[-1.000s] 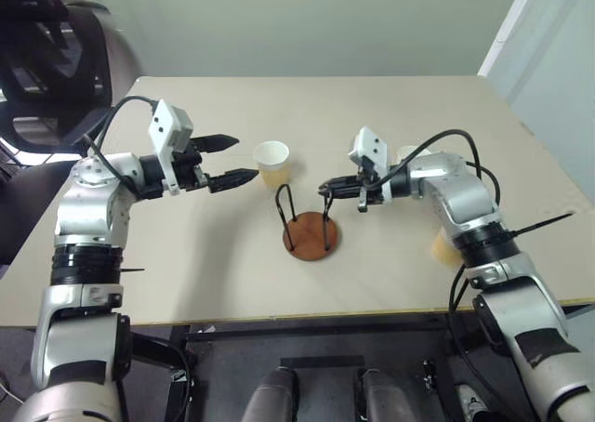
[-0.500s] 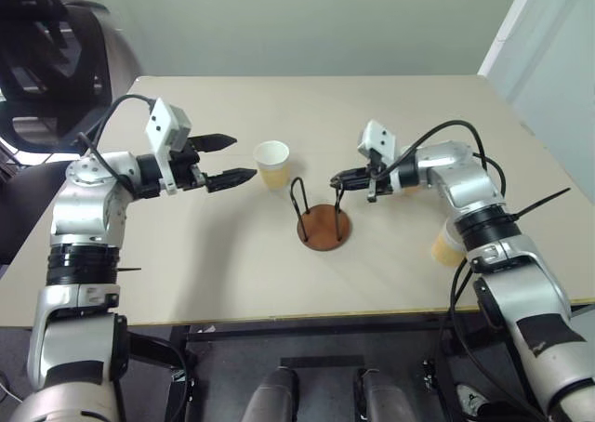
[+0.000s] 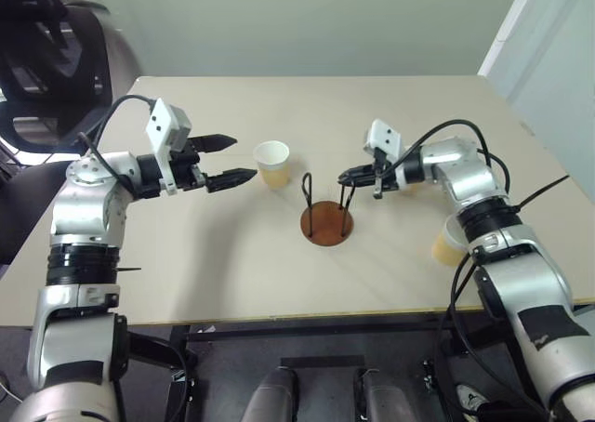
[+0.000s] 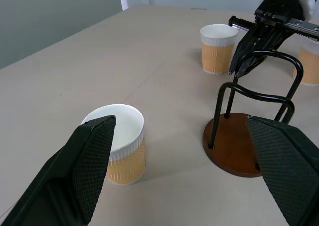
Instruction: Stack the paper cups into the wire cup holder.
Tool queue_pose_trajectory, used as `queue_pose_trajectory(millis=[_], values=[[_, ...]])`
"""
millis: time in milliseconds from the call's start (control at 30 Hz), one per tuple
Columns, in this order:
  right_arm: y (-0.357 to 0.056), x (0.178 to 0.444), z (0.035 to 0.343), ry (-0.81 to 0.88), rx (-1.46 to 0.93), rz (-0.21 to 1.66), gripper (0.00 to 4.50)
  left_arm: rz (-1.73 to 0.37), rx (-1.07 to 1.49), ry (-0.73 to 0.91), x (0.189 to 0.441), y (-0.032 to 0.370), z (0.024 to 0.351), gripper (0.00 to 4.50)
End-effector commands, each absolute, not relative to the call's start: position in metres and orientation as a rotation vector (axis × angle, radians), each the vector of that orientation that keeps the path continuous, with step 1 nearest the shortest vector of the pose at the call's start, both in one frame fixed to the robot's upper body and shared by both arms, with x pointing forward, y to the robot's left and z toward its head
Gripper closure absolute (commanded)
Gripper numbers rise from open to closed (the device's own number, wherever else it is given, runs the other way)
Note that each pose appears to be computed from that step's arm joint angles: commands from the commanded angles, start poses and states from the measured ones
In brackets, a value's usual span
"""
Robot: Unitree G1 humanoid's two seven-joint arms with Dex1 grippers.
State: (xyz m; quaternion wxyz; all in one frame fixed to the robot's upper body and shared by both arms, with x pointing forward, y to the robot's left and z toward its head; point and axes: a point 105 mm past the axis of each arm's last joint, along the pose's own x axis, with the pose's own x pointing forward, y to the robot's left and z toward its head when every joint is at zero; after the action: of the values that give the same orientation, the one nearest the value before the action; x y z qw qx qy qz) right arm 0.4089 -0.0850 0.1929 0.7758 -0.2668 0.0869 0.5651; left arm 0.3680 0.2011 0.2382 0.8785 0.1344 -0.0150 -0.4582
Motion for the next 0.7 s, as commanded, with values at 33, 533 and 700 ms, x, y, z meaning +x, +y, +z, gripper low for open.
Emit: queue_pose_trajectory(millis=[33, 533, 700], values=[[-0.090, 0.412, 0.202, 0.167, -0.622, 1.204, 3.76, -0.958, 0.311, -0.097, 0.363, 0.201, 0.259, 0.00], [-0.133, 0.420, 0.225, 0.115, -0.708, 1.050, 1.34, -0.972, 0.299, -0.100, 0.368, 0.195, 0.257, 0.00], [-0.163, 0.422, 0.250, 0.079, -0.757, 0.941, 1.34, -0.982, 0.291, -0.103, 0.371, 0.191, 0.256, 0.00]])
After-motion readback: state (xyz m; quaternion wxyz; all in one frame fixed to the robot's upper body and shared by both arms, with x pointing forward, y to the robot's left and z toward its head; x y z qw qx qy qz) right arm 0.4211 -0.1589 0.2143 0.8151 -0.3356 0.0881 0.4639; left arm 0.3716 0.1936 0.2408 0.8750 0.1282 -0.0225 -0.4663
